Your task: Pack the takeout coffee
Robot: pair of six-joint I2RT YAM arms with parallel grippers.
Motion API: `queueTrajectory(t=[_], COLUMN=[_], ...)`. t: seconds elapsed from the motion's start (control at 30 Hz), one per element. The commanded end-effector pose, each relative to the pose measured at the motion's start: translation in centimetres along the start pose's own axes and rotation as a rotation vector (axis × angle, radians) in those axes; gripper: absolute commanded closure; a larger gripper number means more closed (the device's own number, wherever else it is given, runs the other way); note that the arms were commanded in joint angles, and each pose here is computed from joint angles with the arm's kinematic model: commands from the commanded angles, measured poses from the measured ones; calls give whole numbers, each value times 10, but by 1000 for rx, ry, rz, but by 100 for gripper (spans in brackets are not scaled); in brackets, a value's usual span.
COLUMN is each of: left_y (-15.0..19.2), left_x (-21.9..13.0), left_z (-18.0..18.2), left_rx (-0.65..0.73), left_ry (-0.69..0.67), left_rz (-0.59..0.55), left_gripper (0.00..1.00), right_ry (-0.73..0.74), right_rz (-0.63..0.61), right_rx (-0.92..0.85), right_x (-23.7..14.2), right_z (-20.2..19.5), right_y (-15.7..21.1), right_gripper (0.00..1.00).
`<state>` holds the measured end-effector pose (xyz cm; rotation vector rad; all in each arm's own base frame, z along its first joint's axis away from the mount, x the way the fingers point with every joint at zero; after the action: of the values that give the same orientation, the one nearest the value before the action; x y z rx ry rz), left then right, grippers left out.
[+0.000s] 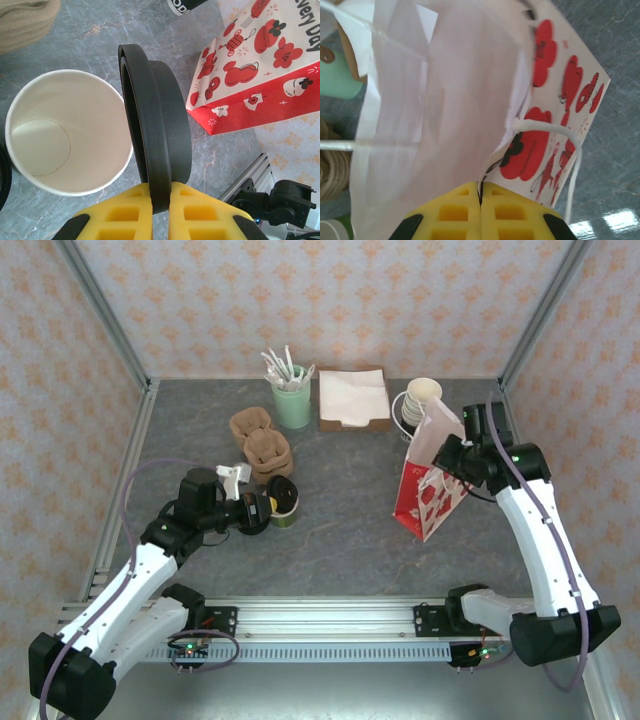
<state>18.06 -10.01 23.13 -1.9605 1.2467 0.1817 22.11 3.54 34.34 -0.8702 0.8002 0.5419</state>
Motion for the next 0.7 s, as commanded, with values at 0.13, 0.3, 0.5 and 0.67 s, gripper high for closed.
queueTrajectory(t=[0.13,0.3,0.5,0.67], left_y=[-9,-9,-9,-10], left_x=[-6,-7,-8,-8], left_z=[-6,-7,-7,-8], left_rx=[21,22,22,23], left_ry=[4,1,-1,2], left_rz=[-21,-23,-23,-24], left_gripper=[88,88,88,88], right_ry=[-20,30,131,114], right_rz=[-20,-74,-155,-168], right_rx=[32,41,18,14], right_x=[-11,-27,-69,-98], right_z=[-11,-17,-23,-22], right_y=[-6,-6,-9,-8], right_gripper=[82,60,48,47])
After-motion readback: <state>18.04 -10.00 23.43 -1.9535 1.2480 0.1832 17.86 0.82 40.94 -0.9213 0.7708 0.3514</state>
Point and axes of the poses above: each hand's point on the last joint's axis, 136 mm out from that joint toward the fingers, its own x axis out along the fingers, its own z axis along the line the jaws close on, y = z × x, the point moved 10 cm from there along -x, back along the fingers, and after that the axes turned 4 degrees about x, right-handed, at the moved point
